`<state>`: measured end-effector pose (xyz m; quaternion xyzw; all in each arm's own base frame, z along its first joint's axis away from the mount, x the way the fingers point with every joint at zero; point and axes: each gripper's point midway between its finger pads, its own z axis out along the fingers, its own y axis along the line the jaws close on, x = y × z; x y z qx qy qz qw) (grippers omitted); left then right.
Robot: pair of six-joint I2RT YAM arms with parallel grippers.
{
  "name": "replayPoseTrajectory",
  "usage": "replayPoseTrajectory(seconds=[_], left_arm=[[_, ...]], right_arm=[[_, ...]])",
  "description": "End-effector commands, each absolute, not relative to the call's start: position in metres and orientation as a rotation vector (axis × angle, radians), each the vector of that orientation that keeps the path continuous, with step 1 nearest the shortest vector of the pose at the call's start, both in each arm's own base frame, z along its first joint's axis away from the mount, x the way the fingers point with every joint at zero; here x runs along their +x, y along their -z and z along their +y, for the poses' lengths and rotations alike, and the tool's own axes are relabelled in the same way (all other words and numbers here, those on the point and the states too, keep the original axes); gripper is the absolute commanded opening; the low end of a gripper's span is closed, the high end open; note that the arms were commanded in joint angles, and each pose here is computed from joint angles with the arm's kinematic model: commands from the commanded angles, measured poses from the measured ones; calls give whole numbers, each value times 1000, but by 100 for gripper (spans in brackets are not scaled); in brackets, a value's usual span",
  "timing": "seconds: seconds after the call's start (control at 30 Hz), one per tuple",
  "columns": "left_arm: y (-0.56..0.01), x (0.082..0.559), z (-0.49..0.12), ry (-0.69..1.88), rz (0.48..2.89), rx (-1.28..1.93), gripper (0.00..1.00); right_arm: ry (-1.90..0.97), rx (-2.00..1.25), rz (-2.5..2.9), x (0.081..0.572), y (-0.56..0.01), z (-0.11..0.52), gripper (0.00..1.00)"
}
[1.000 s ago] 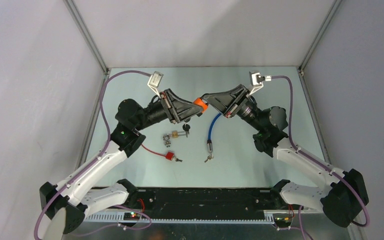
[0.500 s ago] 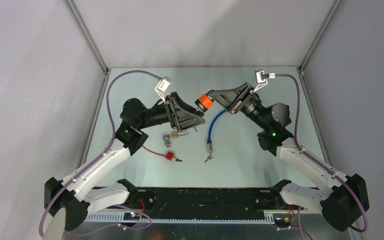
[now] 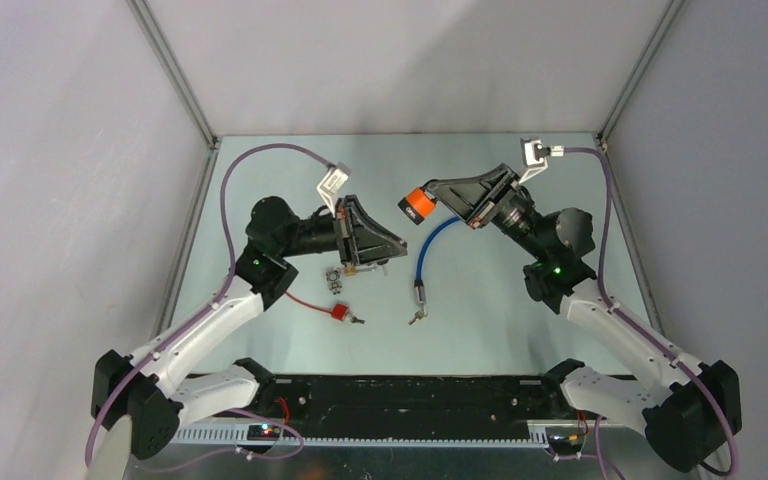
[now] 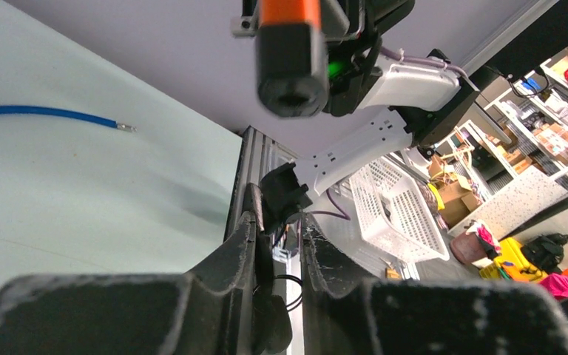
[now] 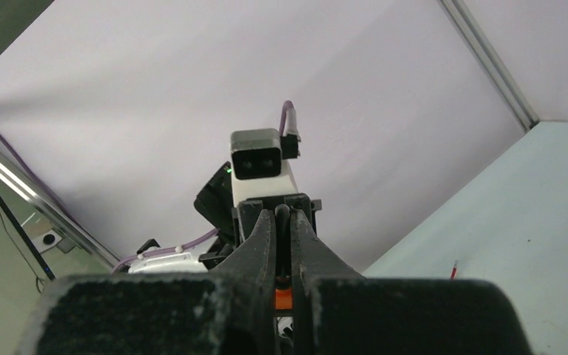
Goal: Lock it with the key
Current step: Lock the lock, then place the lock at the center of the board.
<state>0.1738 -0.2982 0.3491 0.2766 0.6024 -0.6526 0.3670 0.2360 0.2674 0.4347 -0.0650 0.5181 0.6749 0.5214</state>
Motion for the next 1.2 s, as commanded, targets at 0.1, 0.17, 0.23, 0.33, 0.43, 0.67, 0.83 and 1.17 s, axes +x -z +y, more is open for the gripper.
replayPoseTrajectory(seconds=[0.1,0.17,0.23,0.33,0.43,0.67,0.83,1.17], left_arm=[[-341,179,-296,1644,1541,719,0],[-334,196,-293,1607,1585,639,0],[-324,221,-286,1538,1647,520,0],[-284,266,-268,1344,1820,321,0],[-220,331,-219,931,2054,23,0],[-158,412,-159,509,2167,-237,0],[-125,453,-153,428,2215,-333,0],[-86,499,-172,464,2278,-439,10]], right_arm=[[-1523,-215,1099,218,-475,247,0],[-1489,-193,1132,227,-468,247,0],[-1457,-166,1180,240,-456,249,0],[-1424,-100,1269,266,-432,255,0],[-1394,-8,1376,309,-394,265,0],[-1317,178,1629,403,-290,304,0],[-1279,270,1738,450,-239,327,0],[-1222,286,1947,496,-144,372,0]])
